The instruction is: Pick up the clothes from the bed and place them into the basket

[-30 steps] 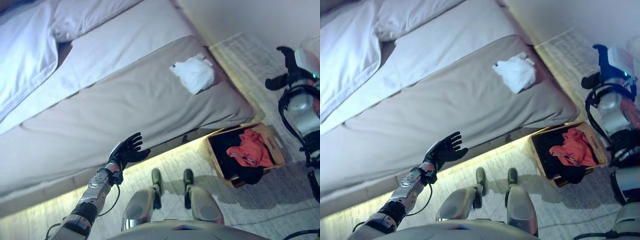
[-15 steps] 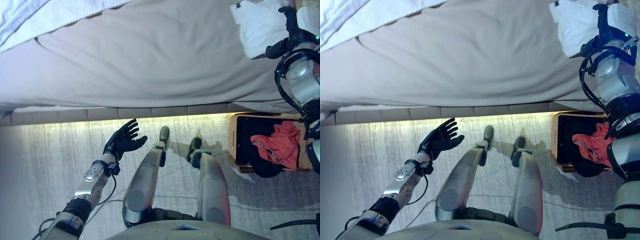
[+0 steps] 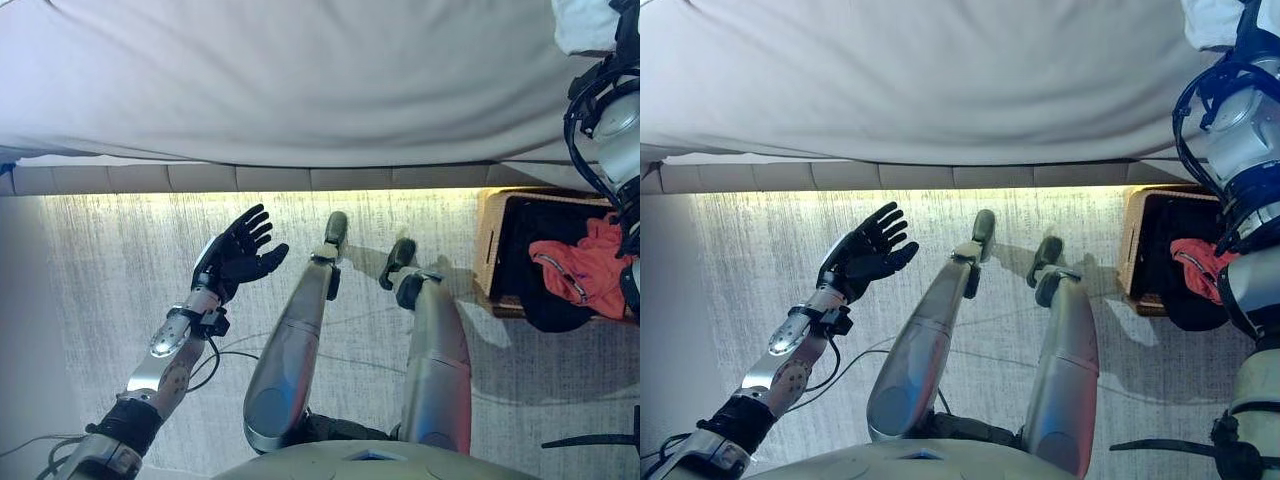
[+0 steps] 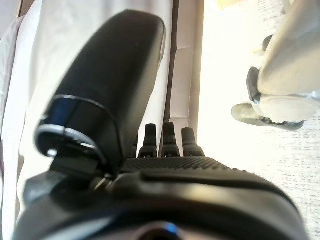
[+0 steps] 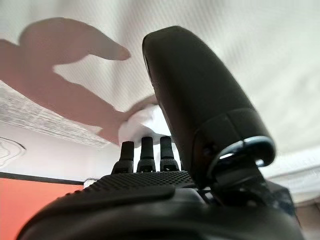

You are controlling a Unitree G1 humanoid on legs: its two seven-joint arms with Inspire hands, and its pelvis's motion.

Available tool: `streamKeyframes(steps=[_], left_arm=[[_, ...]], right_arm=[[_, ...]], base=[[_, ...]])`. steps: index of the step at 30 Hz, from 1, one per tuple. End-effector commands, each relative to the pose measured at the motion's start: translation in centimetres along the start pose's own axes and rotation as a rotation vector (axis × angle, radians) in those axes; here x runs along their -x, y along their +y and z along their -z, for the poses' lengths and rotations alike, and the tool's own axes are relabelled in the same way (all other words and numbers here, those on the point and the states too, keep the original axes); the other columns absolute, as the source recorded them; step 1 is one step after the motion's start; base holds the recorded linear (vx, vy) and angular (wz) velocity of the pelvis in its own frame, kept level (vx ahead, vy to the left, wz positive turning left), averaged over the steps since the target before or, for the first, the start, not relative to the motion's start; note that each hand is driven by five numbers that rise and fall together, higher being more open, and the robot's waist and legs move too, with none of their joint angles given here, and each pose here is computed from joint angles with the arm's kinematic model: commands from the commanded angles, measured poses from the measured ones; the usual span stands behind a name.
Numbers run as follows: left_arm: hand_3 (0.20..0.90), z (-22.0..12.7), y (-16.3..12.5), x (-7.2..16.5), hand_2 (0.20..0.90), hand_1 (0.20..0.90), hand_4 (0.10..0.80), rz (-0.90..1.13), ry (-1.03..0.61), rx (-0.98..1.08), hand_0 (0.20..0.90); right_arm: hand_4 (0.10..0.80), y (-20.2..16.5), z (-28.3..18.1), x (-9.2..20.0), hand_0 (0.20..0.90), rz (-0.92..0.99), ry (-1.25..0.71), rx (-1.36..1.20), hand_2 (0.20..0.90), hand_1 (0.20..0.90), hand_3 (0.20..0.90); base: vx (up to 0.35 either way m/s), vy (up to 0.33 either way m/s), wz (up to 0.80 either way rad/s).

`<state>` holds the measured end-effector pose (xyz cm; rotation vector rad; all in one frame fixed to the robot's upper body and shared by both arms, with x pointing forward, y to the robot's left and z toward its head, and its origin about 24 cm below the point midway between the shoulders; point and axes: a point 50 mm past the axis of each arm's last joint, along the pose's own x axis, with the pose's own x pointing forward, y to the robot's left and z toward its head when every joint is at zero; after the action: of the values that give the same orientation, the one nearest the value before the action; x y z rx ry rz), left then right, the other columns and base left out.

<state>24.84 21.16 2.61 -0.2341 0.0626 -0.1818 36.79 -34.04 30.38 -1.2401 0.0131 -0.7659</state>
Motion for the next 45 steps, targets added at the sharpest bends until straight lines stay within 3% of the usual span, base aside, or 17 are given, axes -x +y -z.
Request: streamKeyframes(steps=[1, 5, 6, 7, 8, 22, 40, 42, 43, 45], left_arm=[[0.900, -3.0, 0.1, 1.1, 0.900, 0.900, 0.800, -0.002, -0.152, 0.001, 0.900], [0.900, -3.4, 0.5, 1.5, 0.900, 0.900, 0.800, -0.016, -0.164, 0.001, 0.900], [0.900, -3.5, 0.7, 1.5, 0.900, 0.900, 0.800, -0.019, -0.163, 0.006, 0.900], [0.900, -3.6, 0.9, 1.6, 0.900, 0.900, 0.800, -0.024, -0.163, 0.013, 0.900], [0.900, -3.6, 1.2, 1.8, 0.900, 0.900, 0.800, -0.028, -0.163, 0.017, 0.900], [0.900, -3.5, 2.2, 3.0, 0.900, 0.900, 0.800, -0.047, -0.152, 0.021, 0.900], [0.900, -2.3, 1.9, 2.9, 0.900, 0.900, 0.800, -0.022, -0.088, 0.015, 0.900], [0.900, -2.2, 1.8, 2.8, 0.900, 0.900, 0.800, -0.019, -0.087, 0.017, 0.900], [0.900, -2.1, 1.6, 2.7, 0.900, 0.900, 0.800, -0.017, -0.085, 0.017, 0.900], [0.900, -1.8, 1.5, 2.7, 0.900, 0.900, 0.800, -0.022, -0.074, 0.012, 0.900]], right_arm=[[0.800, -7.7, 2.6, -1.4, 0.900, 0.188, 0.086, 0.009, 0.900, 0.900, 0.900], [0.800, -8.3, 3.2, -1.6, 0.900, 0.175, 0.112, -0.026, 0.900, 0.900, 0.900], [0.531, -8.5, 3.2, -1.6, 0.669, 0.171, 0.110, -0.039, 0.669, 0.669, 0.631], [0.122, -8.6, 3.1, -1.7, 0.319, 0.165, 0.106, -0.042, 0.319, 0.319, 0.222], [0.100, -8.7, 3.1, -1.7, 0.300, 0.165, 0.105, -0.049, 0.300, 0.300, 0.200], [0.100, -10.4, 3.9, -1.7, 0.300, 0.231, 0.114, -0.086, 0.300, 0.300, 0.200], [0.100, -9.2, 6.2, -1.3, 0.300, 0.152, 0.100, -0.057, 0.300, 0.300, 0.200], [0.509, -8.9, 6.3, -1.2, 0.651, 0.147, 0.106, -0.054, 0.651, 0.651, 0.609], [0.800, -8.7, 6.3, -1.2, 0.900, 0.149, 0.108, -0.047, 0.900, 0.900, 0.900], [0.800, -8.0, 6.4, -1.1, 0.900, 0.144, 0.117, -0.056, 0.900, 0.900, 0.900]], base=[[-0.029, -0.059, 0.11], [-0.016, -0.047, 0.09], [-0.012, -0.051, 0.07], [-0.010, -0.044, 0.07], [-0.001, -0.044, 0.03], [0.010, -0.014, 0.00], [0.027, 0.033, -0.02], [0.018, 0.022, -0.06], [0.018, 0.017, -0.07], [0.020, -0.009, -0.06]])
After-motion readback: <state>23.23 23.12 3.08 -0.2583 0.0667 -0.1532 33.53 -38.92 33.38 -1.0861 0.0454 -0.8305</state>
